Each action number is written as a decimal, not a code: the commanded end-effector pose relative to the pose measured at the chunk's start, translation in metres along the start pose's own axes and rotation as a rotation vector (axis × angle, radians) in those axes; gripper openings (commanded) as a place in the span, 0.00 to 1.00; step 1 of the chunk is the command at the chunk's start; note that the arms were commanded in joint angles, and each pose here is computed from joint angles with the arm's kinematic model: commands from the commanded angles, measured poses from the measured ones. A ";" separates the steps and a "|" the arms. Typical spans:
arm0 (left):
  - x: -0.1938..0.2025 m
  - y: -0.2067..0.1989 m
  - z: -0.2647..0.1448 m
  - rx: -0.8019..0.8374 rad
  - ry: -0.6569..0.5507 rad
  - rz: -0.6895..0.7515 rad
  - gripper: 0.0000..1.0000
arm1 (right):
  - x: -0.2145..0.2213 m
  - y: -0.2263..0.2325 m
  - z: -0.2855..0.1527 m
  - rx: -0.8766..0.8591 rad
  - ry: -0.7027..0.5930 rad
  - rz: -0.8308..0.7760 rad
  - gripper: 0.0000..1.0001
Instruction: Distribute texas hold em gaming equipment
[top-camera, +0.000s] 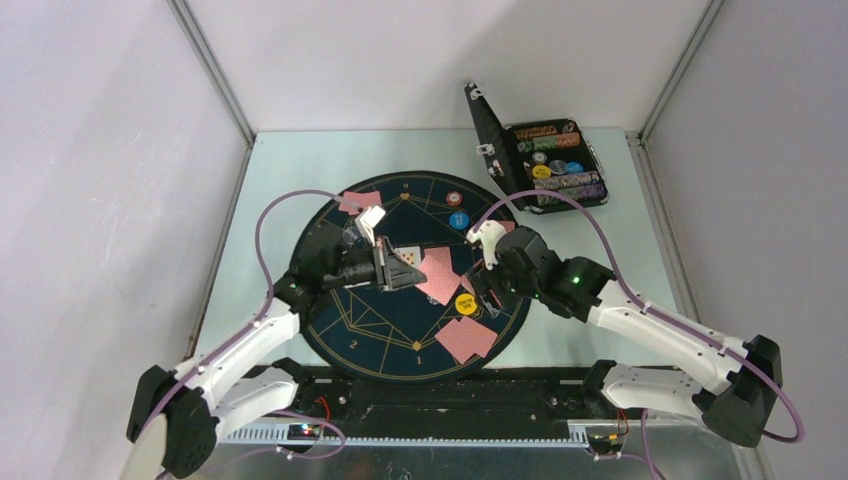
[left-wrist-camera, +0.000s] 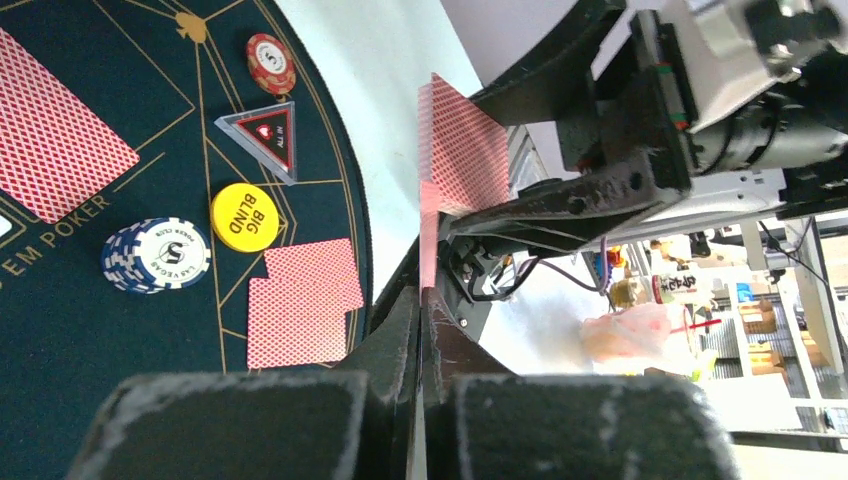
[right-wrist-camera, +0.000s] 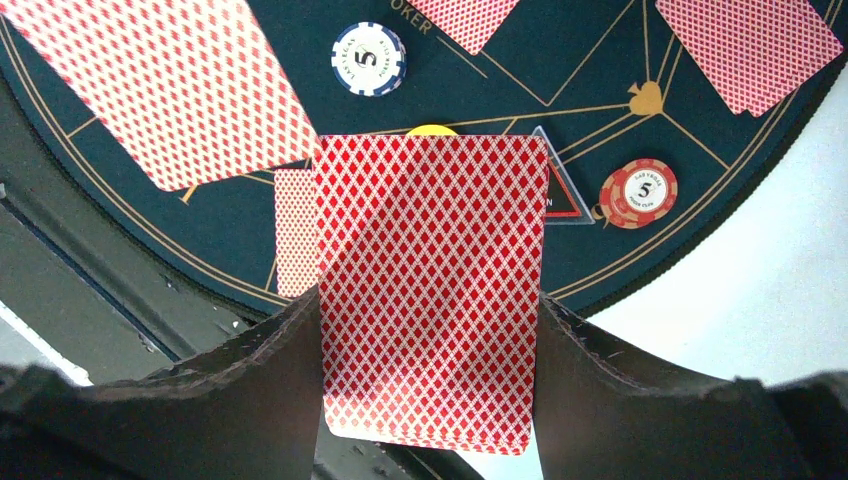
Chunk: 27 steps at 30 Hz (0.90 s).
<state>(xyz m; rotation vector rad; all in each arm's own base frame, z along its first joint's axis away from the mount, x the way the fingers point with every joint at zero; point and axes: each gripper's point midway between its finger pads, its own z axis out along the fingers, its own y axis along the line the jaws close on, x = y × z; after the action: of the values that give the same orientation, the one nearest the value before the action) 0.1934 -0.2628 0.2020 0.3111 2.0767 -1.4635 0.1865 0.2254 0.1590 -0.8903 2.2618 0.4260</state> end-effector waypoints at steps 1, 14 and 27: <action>0.003 -0.004 -0.014 -0.009 -0.017 0.036 0.00 | -0.019 -0.003 -0.007 0.014 -0.077 0.007 0.00; 0.004 0.009 -0.022 -0.063 -0.057 0.008 0.00 | -0.018 -0.006 -0.009 0.029 -0.088 0.017 0.00; -0.030 0.058 0.054 0.104 0.295 0.087 0.00 | -0.022 -0.005 -0.013 0.022 -0.117 0.019 0.00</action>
<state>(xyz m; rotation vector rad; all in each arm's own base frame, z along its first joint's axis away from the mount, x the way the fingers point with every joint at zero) 0.2516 -0.2674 0.1637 0.3959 2.2305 -1.3863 0.1885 0.2218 0.1640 -0.8652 2.2448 0.4160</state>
